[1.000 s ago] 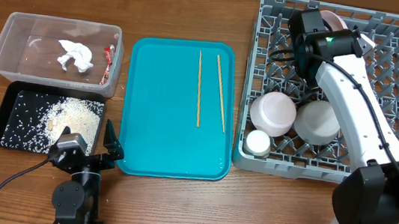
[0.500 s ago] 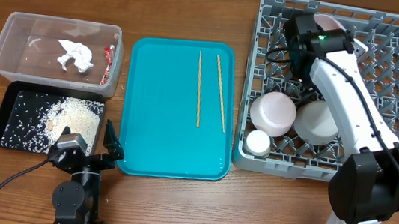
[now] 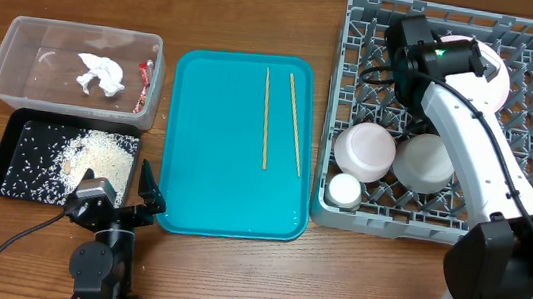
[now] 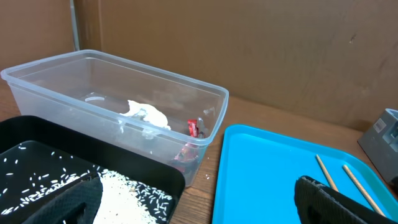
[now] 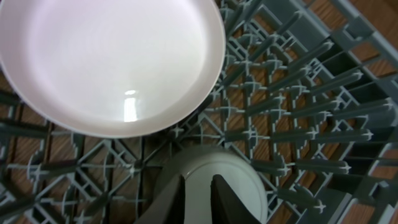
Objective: Sort waste into correct bins and load items into the dishwasher
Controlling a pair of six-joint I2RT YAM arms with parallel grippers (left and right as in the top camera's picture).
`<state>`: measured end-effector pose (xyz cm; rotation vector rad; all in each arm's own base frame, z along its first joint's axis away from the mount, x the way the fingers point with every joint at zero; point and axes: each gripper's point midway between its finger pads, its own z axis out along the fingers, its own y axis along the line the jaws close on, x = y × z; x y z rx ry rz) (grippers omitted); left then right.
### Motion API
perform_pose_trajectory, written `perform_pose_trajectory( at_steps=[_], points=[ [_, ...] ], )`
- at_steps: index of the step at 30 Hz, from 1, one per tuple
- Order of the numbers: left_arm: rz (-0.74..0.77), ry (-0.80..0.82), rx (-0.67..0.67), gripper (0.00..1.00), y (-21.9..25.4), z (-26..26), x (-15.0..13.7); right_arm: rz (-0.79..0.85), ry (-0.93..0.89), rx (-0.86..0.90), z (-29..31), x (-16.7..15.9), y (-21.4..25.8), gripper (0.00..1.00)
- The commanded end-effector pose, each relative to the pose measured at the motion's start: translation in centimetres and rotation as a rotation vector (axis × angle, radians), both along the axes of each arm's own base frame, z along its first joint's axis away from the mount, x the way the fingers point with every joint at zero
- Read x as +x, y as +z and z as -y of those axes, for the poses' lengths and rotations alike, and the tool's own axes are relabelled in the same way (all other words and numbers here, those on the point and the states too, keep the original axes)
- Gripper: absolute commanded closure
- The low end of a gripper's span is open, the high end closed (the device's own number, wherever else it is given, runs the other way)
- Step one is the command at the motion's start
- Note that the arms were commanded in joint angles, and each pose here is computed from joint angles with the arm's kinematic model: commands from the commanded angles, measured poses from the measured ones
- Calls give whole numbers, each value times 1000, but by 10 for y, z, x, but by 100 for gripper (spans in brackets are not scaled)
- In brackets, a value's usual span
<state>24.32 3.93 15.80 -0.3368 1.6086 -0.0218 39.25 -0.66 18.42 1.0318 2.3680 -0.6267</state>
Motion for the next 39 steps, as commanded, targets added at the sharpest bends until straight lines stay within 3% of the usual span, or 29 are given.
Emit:
perform_pose_trajectory(
  at_steps=[1, 6, 11, 13, 18, 23, 29, 31, 34, 38, 39],
  points=[
    [6, 7, 12, 0, 1, -2, -1, 53, 76, 133, -26, 4, 19, 74],
    [6, 7, 12, 0, 1, -2, -1, 174, 275, 335, -38, 28, 65, 48],
    [6, 7, 12, 0, 1, -2, -1, 217, 367, 586, 0, 42, 68, 40],
    [6, 7, 12, 0, 1, -2, -1, 192, 289, 696, 37, 39, 45, 40],
    [6, 7, 12, 0, 1, -2, -1, 146, 104, 739, 101, 28, 8, 40],
    [6, 7, 12, 0, 1, -2, -1, 71, 36, 781, 117, 30, -35, 52],
    [6, 7, 12, 0, 1, -2, -1, -5, 51, 809, 101, 42, -72, 53],
    [6, 7, 12, 0, 1, -2, -1, -18, 59, 812, 96, 45, -80, 58],
    [6, 7, 12, 0, 1, -2, -1, -35, 57, 793, 94, 46, -85, 71],
    [6, 7, 12, 0, 1, -2, -1, -91, -39, 685, 108, 32, -90, 96],
    [6, 7, 12, 0, 1, -2, -1, -99, -50, 664, 112, 30, -90, 96]
  ],
)
